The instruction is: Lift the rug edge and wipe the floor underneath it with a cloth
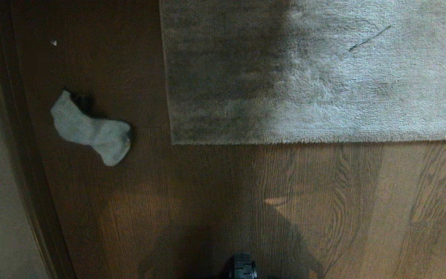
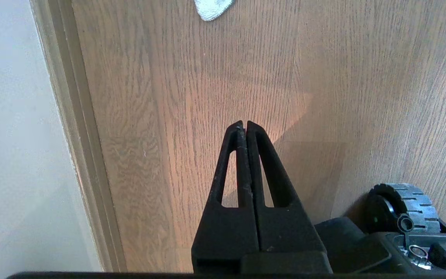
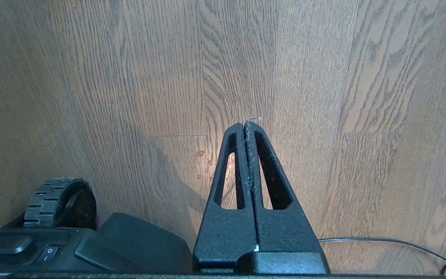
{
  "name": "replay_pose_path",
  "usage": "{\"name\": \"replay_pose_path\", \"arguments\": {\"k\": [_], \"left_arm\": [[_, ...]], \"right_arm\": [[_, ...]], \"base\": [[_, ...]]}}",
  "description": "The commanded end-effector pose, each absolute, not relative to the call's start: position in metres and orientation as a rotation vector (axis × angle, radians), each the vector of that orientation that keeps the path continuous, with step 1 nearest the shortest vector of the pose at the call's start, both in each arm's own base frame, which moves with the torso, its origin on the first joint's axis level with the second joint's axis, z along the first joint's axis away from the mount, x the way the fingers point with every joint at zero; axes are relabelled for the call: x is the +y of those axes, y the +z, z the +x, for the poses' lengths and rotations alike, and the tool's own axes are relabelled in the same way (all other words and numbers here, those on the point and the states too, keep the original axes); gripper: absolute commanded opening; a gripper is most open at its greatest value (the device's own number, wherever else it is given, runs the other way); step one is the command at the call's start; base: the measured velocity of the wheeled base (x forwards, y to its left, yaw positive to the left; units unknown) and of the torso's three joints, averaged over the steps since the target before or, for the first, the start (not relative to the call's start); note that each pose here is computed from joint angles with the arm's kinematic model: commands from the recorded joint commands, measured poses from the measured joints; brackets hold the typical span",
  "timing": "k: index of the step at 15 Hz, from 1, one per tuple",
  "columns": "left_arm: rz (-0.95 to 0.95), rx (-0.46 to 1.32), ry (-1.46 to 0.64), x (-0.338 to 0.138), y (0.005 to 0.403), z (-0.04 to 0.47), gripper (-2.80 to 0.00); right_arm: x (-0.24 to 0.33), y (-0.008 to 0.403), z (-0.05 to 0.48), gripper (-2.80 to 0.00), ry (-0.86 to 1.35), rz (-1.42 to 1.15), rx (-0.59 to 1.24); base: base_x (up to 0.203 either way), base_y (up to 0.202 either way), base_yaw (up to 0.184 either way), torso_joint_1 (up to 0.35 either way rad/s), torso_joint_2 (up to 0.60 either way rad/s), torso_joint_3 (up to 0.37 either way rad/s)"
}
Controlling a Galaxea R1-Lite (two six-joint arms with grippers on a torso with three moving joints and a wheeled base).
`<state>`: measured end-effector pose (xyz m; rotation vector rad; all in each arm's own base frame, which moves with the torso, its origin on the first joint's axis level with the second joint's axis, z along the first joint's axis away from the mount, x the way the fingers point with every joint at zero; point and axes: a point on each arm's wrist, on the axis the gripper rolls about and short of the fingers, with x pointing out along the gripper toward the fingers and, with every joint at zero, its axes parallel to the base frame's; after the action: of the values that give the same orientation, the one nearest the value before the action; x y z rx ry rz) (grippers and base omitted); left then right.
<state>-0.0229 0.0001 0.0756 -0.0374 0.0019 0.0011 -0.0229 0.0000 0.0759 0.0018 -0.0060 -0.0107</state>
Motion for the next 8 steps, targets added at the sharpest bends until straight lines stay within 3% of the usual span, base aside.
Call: {"name": "replay_pose_path", "arguments": {"k": [1, 8], "left_arm": [[-0.038, 0.002, 0.002, 0.0001, 0.0756, -0.0229, -2.80], [-0.040, 0.000, 0.000, 0.0001, 0.0757, -0.0229, -2.80]], "right_arm": [[-0.0001, 0.0760, -0.0228, -2.80, -0.012, 0.002, -0.005], [-0.0001, 0.0760, -0.0228, -2.80, -0.012, 0.002, -0.005]], "base": [[0.000, 0.000, 0.000, 0.000, 0.00, 0.000], [0.000, 0.000, 0.000, 0.000, 0.00, 0.000]]}}
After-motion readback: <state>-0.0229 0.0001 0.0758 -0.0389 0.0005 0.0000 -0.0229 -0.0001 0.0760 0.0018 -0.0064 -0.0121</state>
